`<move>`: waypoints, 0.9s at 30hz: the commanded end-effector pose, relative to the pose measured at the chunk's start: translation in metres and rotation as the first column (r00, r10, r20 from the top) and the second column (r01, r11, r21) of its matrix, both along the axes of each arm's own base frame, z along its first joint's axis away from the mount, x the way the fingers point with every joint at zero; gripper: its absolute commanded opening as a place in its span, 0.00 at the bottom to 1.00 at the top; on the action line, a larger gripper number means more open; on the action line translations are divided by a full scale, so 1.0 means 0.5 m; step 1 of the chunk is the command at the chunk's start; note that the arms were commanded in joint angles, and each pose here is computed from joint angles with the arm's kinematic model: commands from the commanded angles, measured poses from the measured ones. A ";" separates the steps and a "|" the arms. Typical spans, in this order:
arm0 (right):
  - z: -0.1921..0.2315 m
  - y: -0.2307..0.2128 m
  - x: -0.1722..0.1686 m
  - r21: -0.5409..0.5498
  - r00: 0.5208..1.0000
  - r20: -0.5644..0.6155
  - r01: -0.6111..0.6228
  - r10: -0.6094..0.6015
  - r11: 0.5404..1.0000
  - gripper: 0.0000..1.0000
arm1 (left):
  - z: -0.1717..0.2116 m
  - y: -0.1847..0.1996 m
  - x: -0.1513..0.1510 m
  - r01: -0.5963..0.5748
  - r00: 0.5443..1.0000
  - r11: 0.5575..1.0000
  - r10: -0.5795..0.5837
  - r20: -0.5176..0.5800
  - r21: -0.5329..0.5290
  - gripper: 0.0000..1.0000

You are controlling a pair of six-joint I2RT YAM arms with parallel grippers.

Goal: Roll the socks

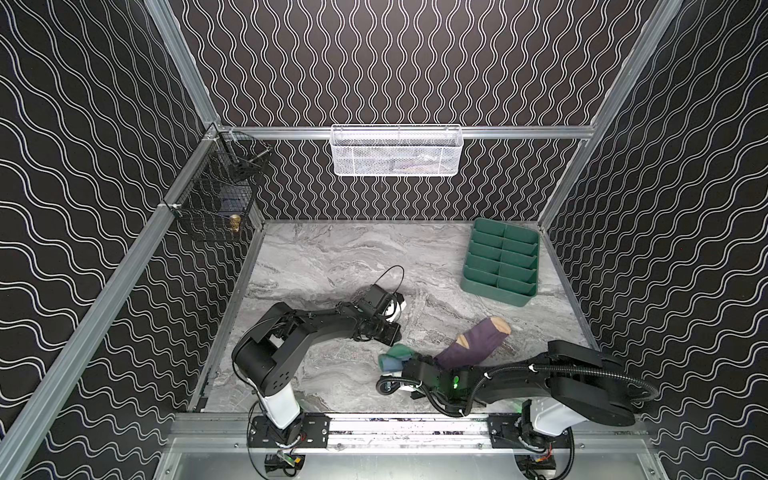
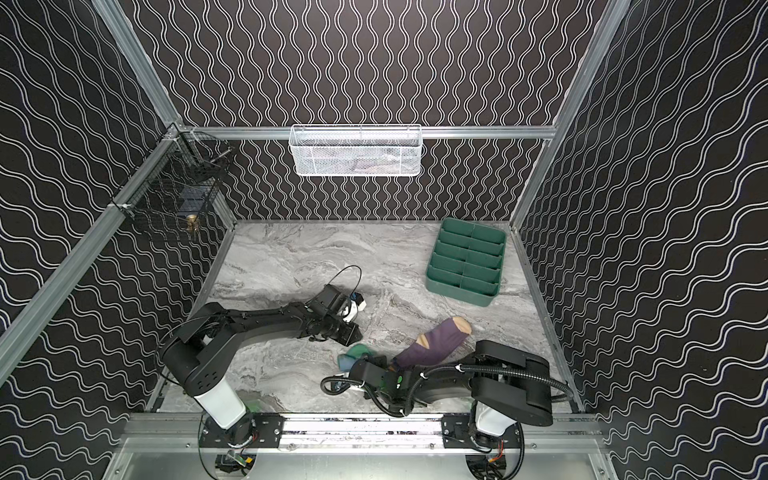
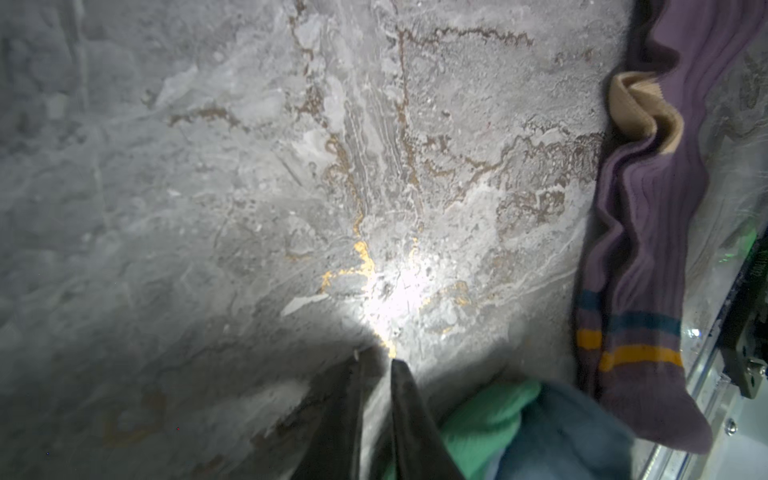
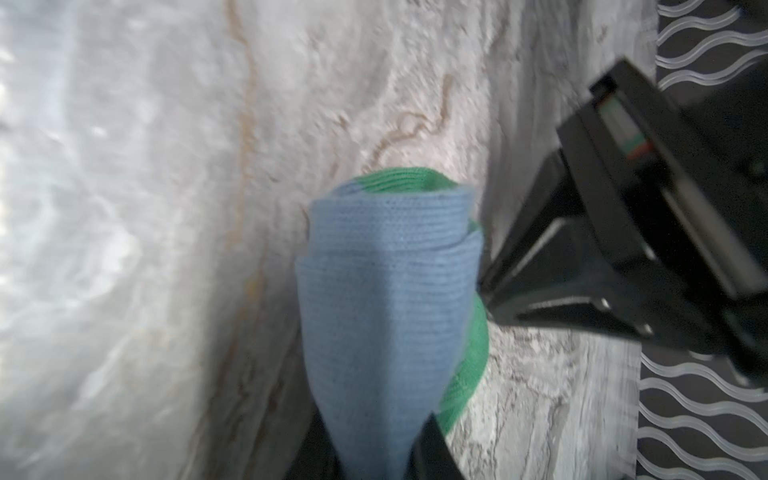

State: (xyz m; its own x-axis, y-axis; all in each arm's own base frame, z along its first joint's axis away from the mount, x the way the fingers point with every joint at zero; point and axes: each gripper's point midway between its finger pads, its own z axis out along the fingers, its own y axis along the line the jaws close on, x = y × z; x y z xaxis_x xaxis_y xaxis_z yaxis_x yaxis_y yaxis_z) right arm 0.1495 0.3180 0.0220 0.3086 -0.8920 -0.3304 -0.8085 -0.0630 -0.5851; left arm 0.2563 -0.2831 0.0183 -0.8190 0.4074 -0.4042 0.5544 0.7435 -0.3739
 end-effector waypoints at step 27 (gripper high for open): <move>-0.061 -0.073 -0.072 -0.312 0.639 -0.713 0.077 -0.286 0.947 0.00 | 0.611 0.257 0.015 -0.029 0.610 0.989 -0.098 0.786 0.145 0.45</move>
State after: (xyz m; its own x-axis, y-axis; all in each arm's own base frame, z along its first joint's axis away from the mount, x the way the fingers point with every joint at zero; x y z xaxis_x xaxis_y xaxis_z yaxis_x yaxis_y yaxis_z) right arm 0.1590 0.3320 0.0173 -0.0048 -0.9271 -0.3747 -0.9982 0.0269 -0.0538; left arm 0.2878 -0.1499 0.3212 -0.2893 0.3917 -0.8734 0.4896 0.8446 0.2167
